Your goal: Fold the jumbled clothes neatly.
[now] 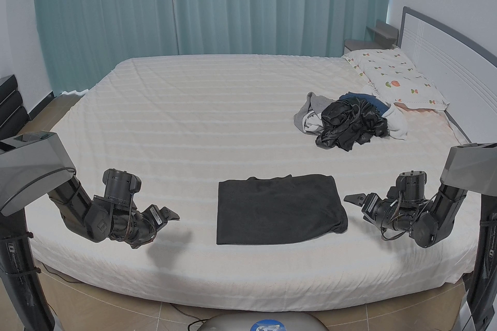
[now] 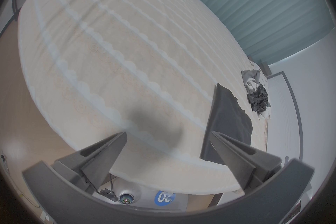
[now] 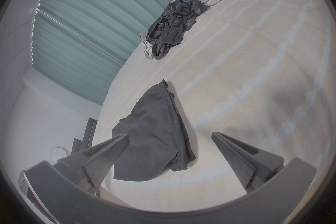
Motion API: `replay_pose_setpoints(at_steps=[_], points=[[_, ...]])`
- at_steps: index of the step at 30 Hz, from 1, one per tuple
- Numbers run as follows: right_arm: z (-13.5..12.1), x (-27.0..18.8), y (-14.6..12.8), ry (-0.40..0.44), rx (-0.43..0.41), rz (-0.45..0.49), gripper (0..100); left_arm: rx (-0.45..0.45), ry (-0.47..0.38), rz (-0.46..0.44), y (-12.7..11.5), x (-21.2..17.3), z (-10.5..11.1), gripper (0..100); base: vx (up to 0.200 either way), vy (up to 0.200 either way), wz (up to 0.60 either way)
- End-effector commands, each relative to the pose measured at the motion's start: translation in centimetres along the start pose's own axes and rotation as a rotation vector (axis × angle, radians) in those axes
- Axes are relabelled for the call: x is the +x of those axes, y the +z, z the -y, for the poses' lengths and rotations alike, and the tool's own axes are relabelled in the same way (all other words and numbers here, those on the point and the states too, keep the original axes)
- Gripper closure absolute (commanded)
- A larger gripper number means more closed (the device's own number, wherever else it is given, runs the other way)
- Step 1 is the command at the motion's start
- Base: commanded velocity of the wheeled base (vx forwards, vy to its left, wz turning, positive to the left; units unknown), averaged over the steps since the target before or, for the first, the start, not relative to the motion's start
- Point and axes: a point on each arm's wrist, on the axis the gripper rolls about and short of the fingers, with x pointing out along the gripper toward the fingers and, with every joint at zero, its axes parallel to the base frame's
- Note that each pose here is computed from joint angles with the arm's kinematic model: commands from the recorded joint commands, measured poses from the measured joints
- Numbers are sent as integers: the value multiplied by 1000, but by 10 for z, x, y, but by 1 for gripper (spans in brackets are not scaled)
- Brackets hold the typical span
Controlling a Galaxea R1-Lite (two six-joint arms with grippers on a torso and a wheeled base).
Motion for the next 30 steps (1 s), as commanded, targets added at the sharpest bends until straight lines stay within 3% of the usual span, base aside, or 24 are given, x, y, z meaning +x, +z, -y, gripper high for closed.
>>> replay_pose_setpoints(at_steps=[1,15,20,26,30], points=[[1,2,1,1,1,2,0,8,-16,4,0,0,5,0,0,-200,0],[3,4,0,-4,23,1,0,8,-58,23,5,5,22,0,0,-200,0],[2,5,-2,-1,49,-3,0,19,-35,20,7,11,22,0,0,0,0],[3,7,-9,-2,106,-35,0,162,-20,14,10,16,18,0,0,0,0],[5,11,-16,2,106,-64,0,196,-61,49,21,22,33,0,0,0,0]])
